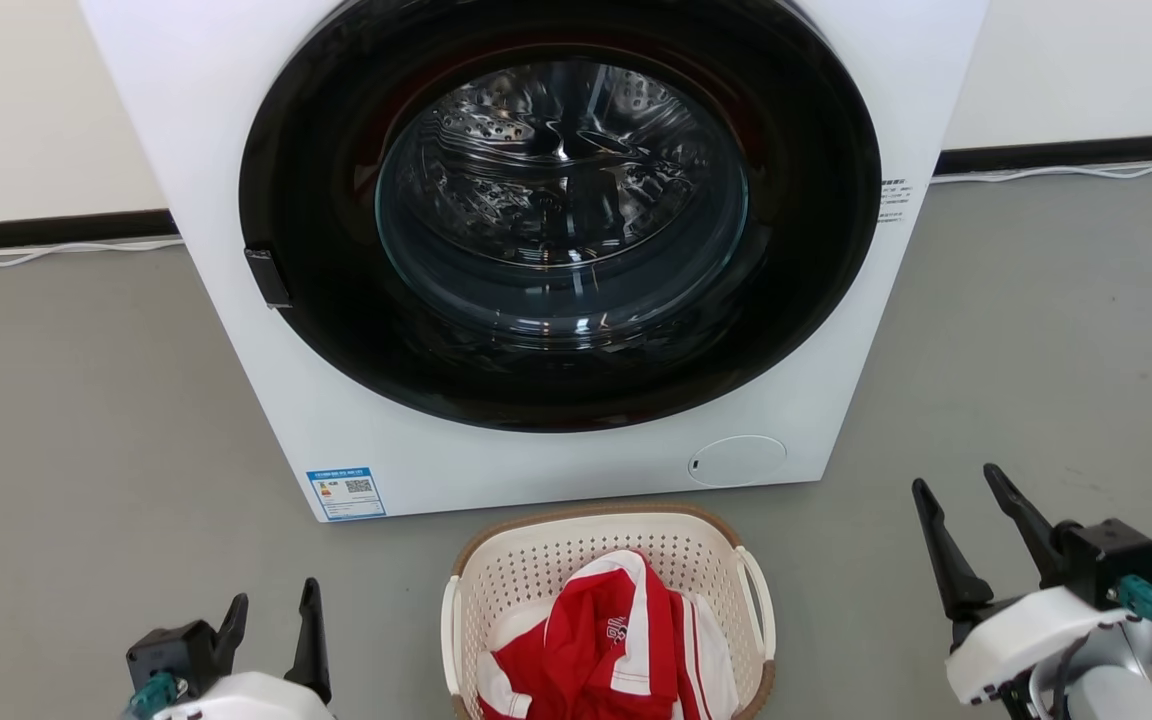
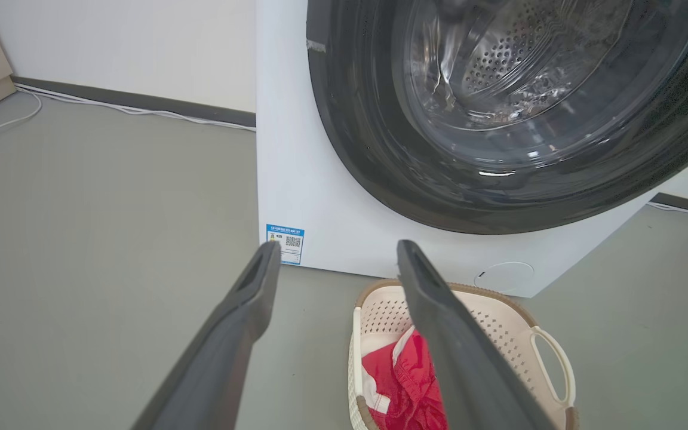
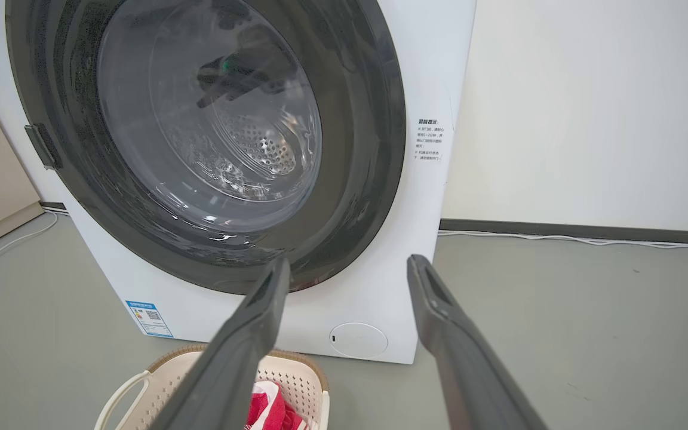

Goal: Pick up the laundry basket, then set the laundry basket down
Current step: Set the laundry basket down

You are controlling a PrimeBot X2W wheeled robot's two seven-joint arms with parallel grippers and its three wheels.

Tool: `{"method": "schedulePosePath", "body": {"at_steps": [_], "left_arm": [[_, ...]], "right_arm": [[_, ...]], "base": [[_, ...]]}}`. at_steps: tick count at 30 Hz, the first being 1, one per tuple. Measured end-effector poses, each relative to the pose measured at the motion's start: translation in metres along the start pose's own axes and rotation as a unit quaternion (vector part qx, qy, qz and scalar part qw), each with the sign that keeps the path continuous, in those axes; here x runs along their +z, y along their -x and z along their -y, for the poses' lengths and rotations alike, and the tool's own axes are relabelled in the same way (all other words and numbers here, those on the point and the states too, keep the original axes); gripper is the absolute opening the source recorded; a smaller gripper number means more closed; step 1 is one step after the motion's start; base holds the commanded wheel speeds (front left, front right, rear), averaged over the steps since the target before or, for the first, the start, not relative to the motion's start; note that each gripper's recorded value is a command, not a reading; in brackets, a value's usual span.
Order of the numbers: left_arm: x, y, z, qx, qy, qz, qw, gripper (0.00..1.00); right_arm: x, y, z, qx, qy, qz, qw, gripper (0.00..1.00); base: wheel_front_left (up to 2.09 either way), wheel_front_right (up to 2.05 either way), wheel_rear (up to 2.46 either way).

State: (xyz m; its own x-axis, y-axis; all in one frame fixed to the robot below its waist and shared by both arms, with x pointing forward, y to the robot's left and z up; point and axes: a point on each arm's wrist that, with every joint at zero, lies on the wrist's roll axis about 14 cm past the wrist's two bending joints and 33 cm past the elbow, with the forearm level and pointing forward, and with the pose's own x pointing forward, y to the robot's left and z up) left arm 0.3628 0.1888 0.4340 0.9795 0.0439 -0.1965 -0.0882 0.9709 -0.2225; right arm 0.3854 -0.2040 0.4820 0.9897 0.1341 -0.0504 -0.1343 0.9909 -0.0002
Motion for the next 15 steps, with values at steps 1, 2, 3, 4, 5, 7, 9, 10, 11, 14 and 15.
{"method": "schedulePosePath", "body": {"at_steps": [1,2,3,4,5,7,9,10,11,14,15], "left_arm": [[0.001,0.002,-0.001,0.001,-0.001,0.003,1.000,1.00],[0.002,0.004,-0.001,0.001,-0.003,0.007,1.000,1.00],[0.004,0.006,-0.001,0.000,-0.008,0.011,1.000,1.00],[0.006,0.007,-0.001,0.000,-0.011,0.015,1.000,1.00],[0.007,0.009,-0.002,0.001,-0.010,0.017,1.000,1.00],[0.008,0.012,-0.004,0.004,-0.009,0.022,1.000,1.00],[0.008,0.015,-0.004,0.003,-0.007,0.024,1.000,1.00],[0.007,0.016,-0.004,0.002,-0.008,0.024,1.000,1.00],[0.007,0.017,-0.003,0.002,-0.010,0.025,1.000,1.00],[0.007,0.020,-0.004,0.001,-0.015,0.027,1.000,1.00],[0.007,0.021,-0.004,0.002,-0.016,0.027,0.999,1.00]], "right_arm": [[0.000,0.002,0.000,0.000,0.001,0.001,1.000,1.00],[0.000,0.004,0.000,-0.001,0.001,0.003,1.000,1.00],[0.000,0.005,0.000,-0.002,0.000,0.003,1.000,1.00],[0.000,0.007,0.000,-0.003,0.000,0.004,1.000,1.00],[0.000,0.009,0.000,-0.005,-0.001,0.004,1.000,1.00],[-0.001,0.012,0.000,-0.006,-0.003,0.006,1.000,1.00],[-0.001,0.015,0.000,-0.010,-0.005,0.008,1.000,1.00],[0.000,0.015,0.000,-0.012,-0.005,0.010,1.000,1.00],[0.000,0.016,0.000,-0.014,-0.007,0.012,1.000,1.00],[0.002,0.020,0.001,-0.020,-0.008,0.017,1.000,1.00],[0.002,0.022,0.001,-0.022,-0.007,0.017,1.000,1.00]], "base": [[0.00,0.00,0.00],[0.00,0.00,0.00],[0.00,0.00,0.00],[0.00,0.00,0.00],[0.00,0.00,0.00],[0.00,0.00,0.00],[0.00,0.00,0.00],[0.00,0.00,0.00],[0.00,0.00,0.00],[0.00,0.00,0.00],[0.00,0.00,0.00]]}}
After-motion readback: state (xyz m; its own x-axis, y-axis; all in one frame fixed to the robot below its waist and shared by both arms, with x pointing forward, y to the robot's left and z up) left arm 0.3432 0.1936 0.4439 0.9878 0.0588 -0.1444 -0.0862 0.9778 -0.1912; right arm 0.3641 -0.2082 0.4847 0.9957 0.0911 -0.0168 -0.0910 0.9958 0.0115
